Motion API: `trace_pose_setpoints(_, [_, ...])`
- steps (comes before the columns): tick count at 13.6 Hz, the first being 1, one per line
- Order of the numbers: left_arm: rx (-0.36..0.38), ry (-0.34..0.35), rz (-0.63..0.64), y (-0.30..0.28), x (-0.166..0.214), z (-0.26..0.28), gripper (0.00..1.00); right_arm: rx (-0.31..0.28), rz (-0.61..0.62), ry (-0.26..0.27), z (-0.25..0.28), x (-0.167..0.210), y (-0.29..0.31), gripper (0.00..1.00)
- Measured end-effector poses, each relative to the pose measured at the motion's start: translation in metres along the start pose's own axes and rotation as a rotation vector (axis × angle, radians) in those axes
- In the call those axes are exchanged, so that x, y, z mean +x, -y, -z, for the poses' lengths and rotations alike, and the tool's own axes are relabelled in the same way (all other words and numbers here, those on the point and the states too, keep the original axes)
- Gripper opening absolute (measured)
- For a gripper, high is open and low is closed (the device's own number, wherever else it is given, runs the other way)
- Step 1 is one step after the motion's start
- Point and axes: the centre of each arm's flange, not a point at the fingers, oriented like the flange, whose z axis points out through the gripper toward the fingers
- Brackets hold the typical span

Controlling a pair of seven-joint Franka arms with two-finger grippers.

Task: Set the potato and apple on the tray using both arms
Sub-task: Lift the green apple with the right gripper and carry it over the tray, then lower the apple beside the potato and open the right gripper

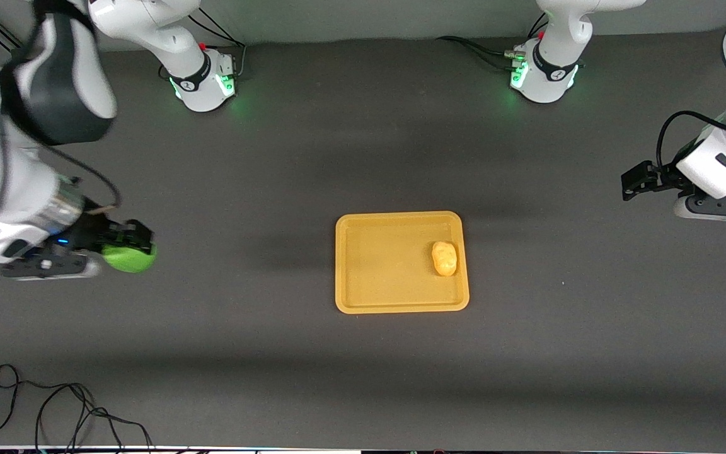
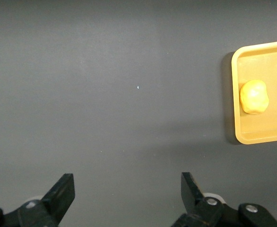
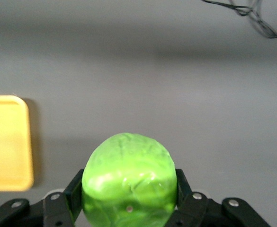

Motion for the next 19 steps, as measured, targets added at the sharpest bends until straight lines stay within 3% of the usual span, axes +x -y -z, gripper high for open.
trace_pose_setpoints(5, [0.0, -0.001, -0.002, 0.003, 0.0, 0.0, 1.0, 0.012, -0.187, -0.013, -0.044, -0.01, 0.192, 0.77])
trace_pose_setpoints(10, [0.0, -0.001, -0.005, 0.003, 0.0, 0.0, 1.0, 0.048, -0.267, -0.044, -0.127, -0.056, 0.347, 0.77])
trace_pose_setpoints(14, [0.0, -0.004, -0.006, 0.003, 0.0, 0.001, 1.0, 0.053, -0.212, -0.069, -0.214, -0.09, 0.404, 0.77])
trace_pose_setpoints(19, [0.0, -0.012, -0.004, 0.004, 0.001, 0.001, 1.0, 0.053, -0.196, -0.09, -0.282, -0.093, 0.411, 0.76])
